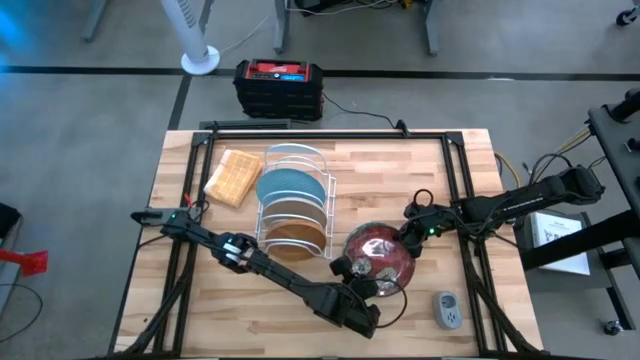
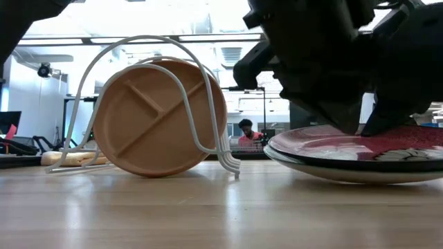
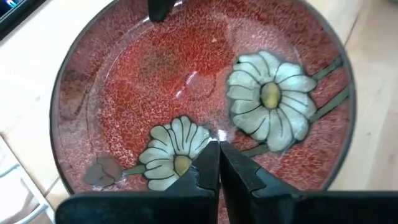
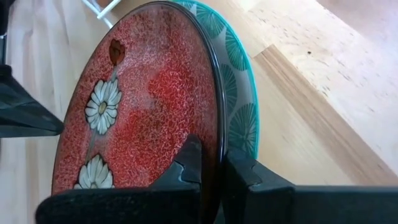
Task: Sort dishes
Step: Put the red plate into the dishwasher rack
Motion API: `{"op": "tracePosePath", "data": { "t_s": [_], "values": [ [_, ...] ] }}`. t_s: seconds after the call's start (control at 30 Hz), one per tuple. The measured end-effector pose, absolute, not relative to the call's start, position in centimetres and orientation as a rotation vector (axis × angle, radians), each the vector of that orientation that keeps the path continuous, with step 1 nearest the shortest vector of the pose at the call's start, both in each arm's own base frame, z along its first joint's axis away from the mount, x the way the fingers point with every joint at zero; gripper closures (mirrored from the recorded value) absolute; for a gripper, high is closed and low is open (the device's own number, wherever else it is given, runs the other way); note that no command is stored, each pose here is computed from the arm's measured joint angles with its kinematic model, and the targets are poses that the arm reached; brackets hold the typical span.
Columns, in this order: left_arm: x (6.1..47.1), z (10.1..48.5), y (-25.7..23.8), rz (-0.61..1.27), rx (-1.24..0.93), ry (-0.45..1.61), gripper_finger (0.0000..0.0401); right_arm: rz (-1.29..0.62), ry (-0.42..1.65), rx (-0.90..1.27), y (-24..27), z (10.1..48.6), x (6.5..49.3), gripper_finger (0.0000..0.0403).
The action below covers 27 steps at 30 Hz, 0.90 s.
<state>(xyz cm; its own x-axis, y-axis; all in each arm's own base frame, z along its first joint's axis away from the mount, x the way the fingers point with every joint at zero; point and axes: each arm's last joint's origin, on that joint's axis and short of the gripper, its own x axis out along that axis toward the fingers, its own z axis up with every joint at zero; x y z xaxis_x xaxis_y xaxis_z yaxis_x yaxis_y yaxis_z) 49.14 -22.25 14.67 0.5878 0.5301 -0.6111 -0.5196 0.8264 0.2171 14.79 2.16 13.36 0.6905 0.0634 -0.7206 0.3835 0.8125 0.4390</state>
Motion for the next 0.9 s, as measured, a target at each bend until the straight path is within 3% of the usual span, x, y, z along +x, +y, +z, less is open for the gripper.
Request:
{"op": "tracePosePath", "data": {
  "t_s": [0.47,0.9],
  "values": [
    [49.2,17.3,-22.4,0.560,0.042,0.672,0.0401,-0.234,0.818,0.595,2.0,12.4,14.2,0.0373],
    [49.1,18.3,-22.5,0.553,-0.003,0.656,0.0401,-0.230,0.786,0.580,2.0,12.7,14.5,0.0384]
  ]
}}
